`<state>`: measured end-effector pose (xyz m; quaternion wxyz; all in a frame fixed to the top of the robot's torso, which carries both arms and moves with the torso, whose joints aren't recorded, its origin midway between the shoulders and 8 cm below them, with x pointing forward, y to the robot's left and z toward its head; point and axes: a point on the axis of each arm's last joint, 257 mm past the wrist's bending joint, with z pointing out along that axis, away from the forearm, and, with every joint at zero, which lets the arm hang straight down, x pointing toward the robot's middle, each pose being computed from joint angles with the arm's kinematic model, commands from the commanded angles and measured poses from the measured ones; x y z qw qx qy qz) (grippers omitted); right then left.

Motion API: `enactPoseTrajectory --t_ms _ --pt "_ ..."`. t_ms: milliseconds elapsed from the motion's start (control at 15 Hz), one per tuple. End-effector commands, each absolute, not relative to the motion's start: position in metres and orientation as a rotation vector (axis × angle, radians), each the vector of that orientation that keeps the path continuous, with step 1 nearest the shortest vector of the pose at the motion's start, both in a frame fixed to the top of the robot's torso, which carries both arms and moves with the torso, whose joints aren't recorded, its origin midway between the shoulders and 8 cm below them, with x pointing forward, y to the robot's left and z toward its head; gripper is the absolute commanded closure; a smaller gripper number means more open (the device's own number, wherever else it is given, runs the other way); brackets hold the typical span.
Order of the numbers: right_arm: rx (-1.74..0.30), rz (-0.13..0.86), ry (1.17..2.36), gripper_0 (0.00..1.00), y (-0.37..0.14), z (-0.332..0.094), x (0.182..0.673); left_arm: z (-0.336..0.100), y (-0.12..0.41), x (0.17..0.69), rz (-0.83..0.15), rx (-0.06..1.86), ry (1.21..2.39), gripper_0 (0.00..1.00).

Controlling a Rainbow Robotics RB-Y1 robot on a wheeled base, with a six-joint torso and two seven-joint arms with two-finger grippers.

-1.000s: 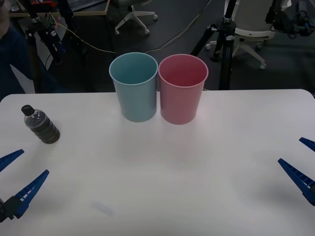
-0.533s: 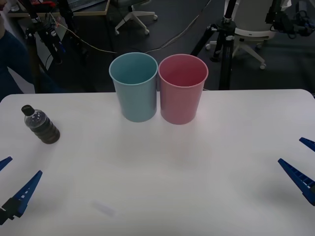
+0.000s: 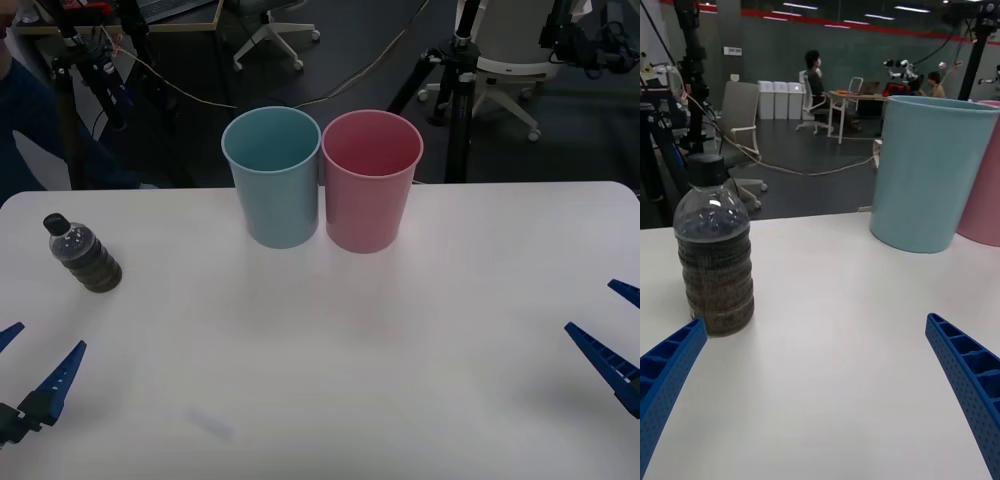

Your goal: Grasp the object on the table and drop it into the matching bin: aluminum can to the light blue bin, PET bottle to the pink bin.

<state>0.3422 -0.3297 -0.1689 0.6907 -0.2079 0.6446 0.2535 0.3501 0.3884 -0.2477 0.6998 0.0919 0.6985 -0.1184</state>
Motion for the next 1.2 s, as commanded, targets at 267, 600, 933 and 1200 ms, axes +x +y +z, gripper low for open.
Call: enactPoseTrajectory --t_ms 267,600,933,1200 --pt "-0.465 0.567 1.441 0.00 -0.330 -0.169 0.342 -0.268 0.383 0.375 -0.280 0.205 1.566 0.00" --pt "-0.465 0.567 1.441 0.00 -0.330 -0.169 0.342 -0.279 0.410 0.396 -0.232 0.187 1.549 0.00" --pt "-0.465 0.567 1.441 0.00 -0.330 -0.169 0.342 -0.287 0.414 0.427 -0.226 0.171 1.549 0.00" --pt "-0.465 0.567 1.441 0.00 -0.330 -0.169 0.342 -0.288 0.413 0.445 -0.221 0.160 1.544 0.00"
